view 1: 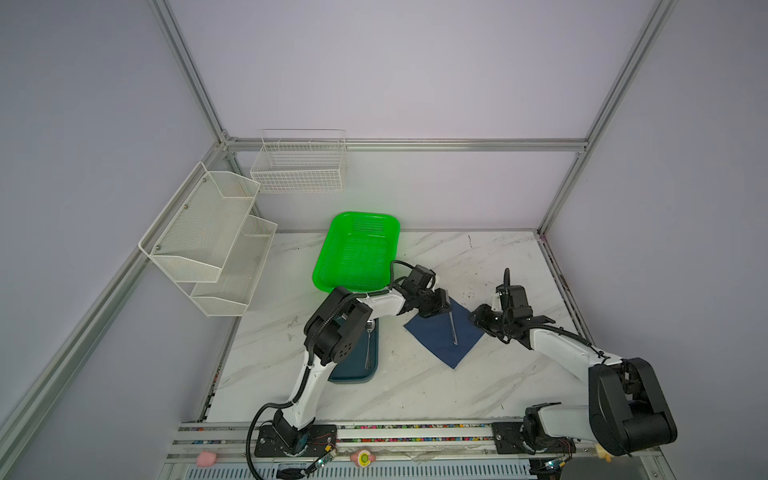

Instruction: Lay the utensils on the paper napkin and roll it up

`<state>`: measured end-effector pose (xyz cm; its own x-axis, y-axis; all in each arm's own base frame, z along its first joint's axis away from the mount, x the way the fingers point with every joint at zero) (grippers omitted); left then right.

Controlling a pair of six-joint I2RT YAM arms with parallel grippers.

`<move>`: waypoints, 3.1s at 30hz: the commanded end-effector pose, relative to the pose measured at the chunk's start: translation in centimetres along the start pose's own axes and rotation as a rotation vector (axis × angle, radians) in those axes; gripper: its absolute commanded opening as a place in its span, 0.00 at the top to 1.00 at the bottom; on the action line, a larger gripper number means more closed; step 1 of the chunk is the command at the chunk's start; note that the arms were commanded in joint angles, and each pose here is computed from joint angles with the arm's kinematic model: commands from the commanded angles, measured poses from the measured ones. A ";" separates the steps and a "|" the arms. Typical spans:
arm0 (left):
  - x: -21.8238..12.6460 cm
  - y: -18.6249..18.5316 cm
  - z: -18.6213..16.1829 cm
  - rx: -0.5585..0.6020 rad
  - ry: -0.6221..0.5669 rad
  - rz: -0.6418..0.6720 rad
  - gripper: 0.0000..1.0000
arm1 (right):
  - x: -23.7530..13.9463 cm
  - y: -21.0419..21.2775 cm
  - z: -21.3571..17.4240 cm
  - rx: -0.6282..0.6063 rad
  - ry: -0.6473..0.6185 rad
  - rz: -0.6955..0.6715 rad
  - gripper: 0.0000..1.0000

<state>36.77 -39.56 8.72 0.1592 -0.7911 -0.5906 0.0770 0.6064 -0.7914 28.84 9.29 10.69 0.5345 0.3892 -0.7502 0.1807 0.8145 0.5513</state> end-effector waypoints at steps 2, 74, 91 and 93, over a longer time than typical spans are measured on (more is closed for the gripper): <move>-0.5 -3.7 2.0 0.031 -0.049 -0.083 1.00 | 0.0 -0.2 -0.3 -0.019 0.027 0.005 0.61; -3.4 -1.3 1.8 -0.009 -0.152 0.107 0.80 | 2.2 2.0 -0.5 -0.029 0.150 0.173 0.60; -4.8 1.7 -1.7 0.001 -0.084 0.172 0.84 | 6.3 2.7 1.9 -0.043 0.183 0.165 0.64; -4.7 2.0 -1.7 0.001 -0.080 0.179 0.84 | 6.6 2.8 1.8 -0.049 0.193 0.165 0.64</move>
<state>35.07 -35.39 9.89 0.2603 -0.6626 -0.7023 0.0199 0.7309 -0.6822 33.77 13.07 7.76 0.3809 0.5849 -0.7161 0.0900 0.7473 0.6583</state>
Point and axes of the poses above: each gripper's point midway between its finger pads, its own x axis out along the fingers, its own y axis along the line the jaws close on, z = x × y, the point moved 5 cm from there along -x, back along the fingers, and after that the axes turned 1 degree about -x, right-handed, at the moved point
